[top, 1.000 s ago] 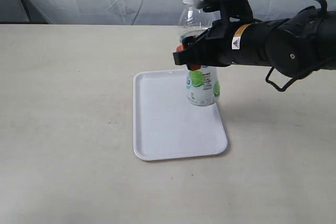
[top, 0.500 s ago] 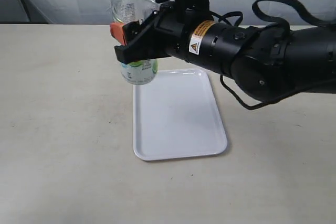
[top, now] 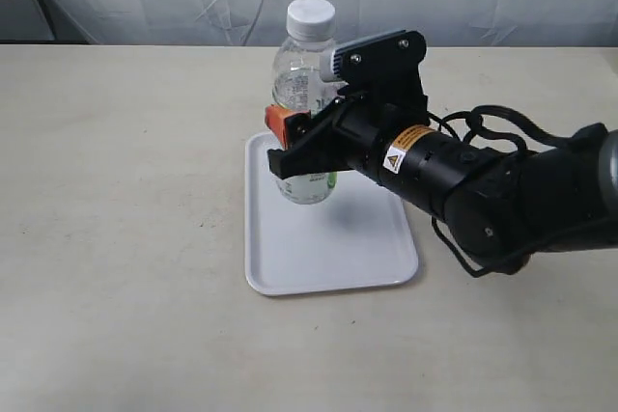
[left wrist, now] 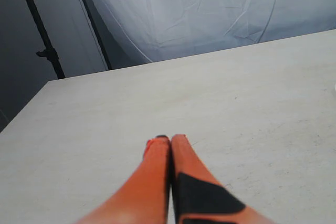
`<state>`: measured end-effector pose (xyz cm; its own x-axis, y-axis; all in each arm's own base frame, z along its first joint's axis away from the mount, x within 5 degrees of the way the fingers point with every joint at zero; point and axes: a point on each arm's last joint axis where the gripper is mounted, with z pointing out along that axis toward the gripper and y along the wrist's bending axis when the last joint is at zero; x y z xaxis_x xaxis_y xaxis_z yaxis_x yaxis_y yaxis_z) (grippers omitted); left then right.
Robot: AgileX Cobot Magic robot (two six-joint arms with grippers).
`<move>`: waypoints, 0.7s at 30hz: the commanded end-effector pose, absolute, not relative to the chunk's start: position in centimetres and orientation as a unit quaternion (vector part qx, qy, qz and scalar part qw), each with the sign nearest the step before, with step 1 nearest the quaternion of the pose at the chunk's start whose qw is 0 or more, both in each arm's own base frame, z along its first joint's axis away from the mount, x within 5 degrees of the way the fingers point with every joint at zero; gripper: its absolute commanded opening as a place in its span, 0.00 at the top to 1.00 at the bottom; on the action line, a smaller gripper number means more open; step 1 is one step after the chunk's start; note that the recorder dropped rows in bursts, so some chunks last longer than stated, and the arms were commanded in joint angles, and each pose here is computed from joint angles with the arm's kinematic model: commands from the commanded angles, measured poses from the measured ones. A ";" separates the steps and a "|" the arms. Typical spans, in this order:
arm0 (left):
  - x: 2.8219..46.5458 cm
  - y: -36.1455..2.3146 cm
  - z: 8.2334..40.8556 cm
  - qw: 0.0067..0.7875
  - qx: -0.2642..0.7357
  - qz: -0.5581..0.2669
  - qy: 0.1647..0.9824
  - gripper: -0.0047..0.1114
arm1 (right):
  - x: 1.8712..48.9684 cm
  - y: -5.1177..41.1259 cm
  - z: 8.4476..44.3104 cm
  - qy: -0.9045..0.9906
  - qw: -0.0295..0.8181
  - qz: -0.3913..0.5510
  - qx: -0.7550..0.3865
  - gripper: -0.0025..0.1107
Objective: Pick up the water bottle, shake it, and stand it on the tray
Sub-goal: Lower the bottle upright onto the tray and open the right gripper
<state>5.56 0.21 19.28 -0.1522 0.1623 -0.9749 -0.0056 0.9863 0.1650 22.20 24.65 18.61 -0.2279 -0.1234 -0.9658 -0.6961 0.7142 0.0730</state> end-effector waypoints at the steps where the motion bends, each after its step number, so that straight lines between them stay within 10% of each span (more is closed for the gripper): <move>1: 5.5 0.2 19.2 0.651 0.050 0.062 0.755 0.96 | 22.8 24.5 17.8 0.735 0.577 0.251 -0.252 0.99; 21: 5.5 0.2 19.2 0.651 0.050 0.062 0.755 0.96 | 23.1 24.6 14.6 0.776 0.532 0.238 -0.242 0.95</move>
